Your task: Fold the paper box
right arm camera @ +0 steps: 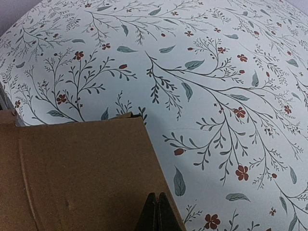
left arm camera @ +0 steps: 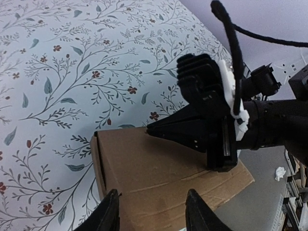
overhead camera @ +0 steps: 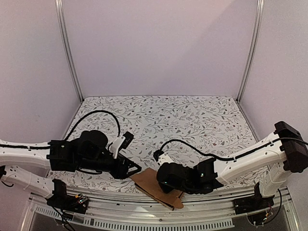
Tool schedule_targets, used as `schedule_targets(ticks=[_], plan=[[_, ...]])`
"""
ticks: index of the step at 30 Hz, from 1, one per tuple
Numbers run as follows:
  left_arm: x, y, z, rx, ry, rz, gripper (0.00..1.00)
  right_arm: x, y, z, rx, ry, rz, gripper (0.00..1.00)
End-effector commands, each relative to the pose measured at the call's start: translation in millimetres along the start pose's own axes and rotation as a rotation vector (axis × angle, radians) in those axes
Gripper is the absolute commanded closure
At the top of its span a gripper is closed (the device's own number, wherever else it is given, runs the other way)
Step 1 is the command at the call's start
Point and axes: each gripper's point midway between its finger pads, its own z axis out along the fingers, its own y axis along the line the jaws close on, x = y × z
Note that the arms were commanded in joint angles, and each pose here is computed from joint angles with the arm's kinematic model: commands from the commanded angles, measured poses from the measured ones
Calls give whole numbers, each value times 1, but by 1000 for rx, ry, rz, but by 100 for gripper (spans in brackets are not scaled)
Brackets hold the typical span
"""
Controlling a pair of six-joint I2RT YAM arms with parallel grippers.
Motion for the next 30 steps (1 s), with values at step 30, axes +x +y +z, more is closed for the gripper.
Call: schedule_targets(ticks=[30], plan=[[82, -16, 71, 144, 435, -266, 58, 27, -21, 0, 73, 52, -75, 100]])
